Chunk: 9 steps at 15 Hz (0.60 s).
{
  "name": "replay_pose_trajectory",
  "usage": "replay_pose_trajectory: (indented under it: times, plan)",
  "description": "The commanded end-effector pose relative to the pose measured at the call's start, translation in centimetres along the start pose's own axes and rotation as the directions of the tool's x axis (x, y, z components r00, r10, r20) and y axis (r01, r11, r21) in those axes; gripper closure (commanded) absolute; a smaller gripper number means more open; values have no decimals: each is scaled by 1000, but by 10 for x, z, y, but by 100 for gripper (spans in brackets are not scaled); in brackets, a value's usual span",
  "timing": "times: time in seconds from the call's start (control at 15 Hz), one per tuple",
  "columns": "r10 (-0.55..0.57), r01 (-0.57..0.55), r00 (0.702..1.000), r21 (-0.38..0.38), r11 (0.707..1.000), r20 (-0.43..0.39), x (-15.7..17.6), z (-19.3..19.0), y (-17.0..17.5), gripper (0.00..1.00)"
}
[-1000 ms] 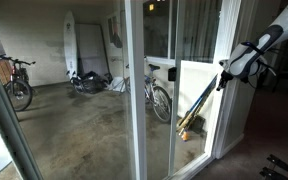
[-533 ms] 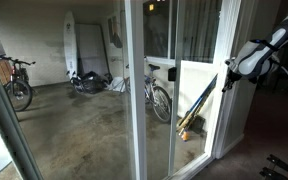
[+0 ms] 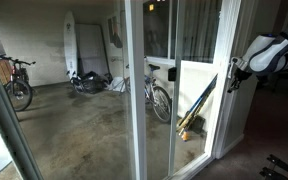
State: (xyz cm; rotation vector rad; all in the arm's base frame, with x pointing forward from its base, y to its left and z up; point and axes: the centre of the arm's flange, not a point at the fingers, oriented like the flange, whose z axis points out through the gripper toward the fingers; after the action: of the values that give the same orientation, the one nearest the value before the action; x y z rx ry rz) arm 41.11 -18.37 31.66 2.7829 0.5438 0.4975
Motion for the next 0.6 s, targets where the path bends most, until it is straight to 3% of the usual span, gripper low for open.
replay_pose_trajectory:
  times: [0.0,0.53]
  plan:
    - [2,-2,1000,0,1000,-1,-1,-3,-1,94]
    - [3,-3,1000,1,1000,0,-2,-6,-2,94]
